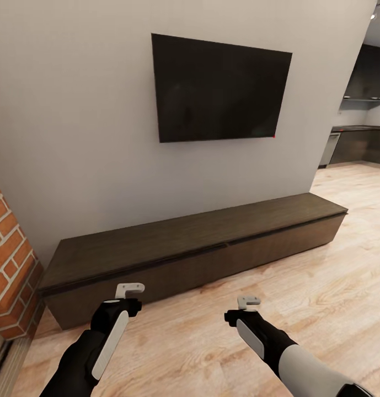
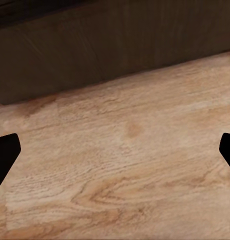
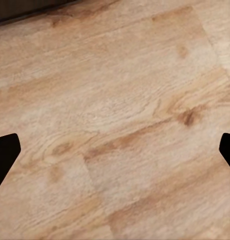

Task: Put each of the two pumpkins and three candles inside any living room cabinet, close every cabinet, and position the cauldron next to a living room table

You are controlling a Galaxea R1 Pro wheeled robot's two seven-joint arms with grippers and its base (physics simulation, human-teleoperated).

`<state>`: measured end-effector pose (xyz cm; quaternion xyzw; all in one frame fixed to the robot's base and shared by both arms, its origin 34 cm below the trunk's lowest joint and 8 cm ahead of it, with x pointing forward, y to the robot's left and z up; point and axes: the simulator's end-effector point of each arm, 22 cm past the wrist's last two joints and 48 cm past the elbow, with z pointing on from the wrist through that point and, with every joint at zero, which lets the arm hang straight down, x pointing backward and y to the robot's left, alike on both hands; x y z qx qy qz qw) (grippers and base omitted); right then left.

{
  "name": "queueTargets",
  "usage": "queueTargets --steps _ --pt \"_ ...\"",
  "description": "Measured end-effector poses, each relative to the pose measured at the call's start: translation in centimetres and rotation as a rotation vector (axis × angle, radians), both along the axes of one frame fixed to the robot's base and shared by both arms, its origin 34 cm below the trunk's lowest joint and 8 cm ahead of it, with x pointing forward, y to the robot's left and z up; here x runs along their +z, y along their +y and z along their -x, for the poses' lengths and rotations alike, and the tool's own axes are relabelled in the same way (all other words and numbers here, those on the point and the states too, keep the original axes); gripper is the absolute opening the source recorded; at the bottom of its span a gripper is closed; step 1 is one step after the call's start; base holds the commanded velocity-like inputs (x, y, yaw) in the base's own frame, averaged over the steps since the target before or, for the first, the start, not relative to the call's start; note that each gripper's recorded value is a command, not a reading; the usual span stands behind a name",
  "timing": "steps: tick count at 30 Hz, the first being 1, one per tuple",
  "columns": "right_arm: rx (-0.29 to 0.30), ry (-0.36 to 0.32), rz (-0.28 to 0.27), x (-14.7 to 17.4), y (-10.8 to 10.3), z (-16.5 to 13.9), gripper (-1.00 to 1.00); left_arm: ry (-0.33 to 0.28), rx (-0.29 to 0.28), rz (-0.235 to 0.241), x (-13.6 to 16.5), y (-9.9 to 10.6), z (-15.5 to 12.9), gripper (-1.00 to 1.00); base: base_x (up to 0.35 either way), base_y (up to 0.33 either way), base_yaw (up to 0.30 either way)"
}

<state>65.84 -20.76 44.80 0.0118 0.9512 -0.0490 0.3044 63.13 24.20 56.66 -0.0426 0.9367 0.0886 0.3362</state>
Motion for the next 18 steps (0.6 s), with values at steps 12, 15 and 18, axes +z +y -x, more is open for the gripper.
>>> queueTargets --steps 12,15,18 --pt "-0.003 -0.005 -0.007 0.2 0.1 -0.1 1.00 -0.027 -0.009 0.001 1.1 -0.4 -0.4 1.00 0.072 0.077 -0.055" --pt "-0.002 -0.006 -0.014 0.2 0.2 -0.1 1.00 -0.042 -0.010 0.003 1.8 -0.4 -0.6 1.00 0.195 0.219 -0.250" --pt "0.008 -0.007 -0.026 0.3 0.5 -0.2 1.00 -0.046 -0.010 0.003 1.9 -0.4 -0.7 1.00 0.206 0.214 -0.276"
